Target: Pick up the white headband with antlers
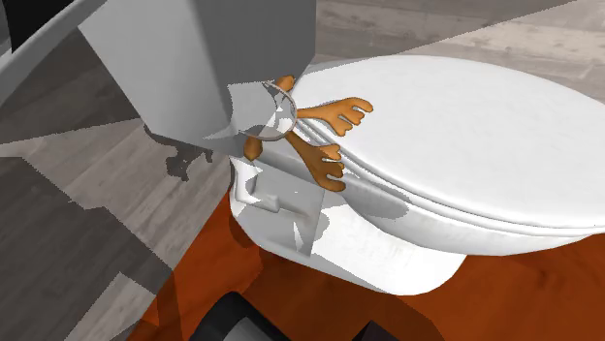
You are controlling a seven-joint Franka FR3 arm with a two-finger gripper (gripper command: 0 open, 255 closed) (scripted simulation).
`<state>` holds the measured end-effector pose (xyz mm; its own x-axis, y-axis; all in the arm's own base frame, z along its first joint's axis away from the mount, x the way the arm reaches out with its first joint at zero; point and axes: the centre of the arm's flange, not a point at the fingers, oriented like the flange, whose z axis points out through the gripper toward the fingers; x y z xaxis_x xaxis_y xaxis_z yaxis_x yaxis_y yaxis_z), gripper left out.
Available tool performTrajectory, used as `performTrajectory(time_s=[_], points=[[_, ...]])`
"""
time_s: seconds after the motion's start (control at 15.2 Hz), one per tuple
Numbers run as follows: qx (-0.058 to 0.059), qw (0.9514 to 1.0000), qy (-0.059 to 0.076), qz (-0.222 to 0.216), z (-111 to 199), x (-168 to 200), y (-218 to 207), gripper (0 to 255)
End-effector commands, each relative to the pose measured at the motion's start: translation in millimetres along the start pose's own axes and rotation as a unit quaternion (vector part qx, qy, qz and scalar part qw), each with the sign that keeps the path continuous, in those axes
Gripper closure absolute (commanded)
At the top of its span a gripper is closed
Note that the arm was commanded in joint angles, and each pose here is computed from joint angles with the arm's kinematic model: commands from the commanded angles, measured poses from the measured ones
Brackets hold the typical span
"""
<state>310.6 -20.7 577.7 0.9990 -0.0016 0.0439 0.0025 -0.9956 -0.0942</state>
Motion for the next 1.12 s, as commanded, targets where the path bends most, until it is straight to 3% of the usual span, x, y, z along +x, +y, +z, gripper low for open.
performTrajectory(time_s=[0.0, 0.53, 1.06], points=[[0.000, 1.0000, 0.000, 0.000, 0.0, 0.0, 0.0, 0], [-0.038, 0.9980, 0.034, 0.037, 36.2, 43.4, 71.6, 0], [-0.076, 0.9921, 0.068, 0.073, 63.8, 83.5, 148.8, 0]])
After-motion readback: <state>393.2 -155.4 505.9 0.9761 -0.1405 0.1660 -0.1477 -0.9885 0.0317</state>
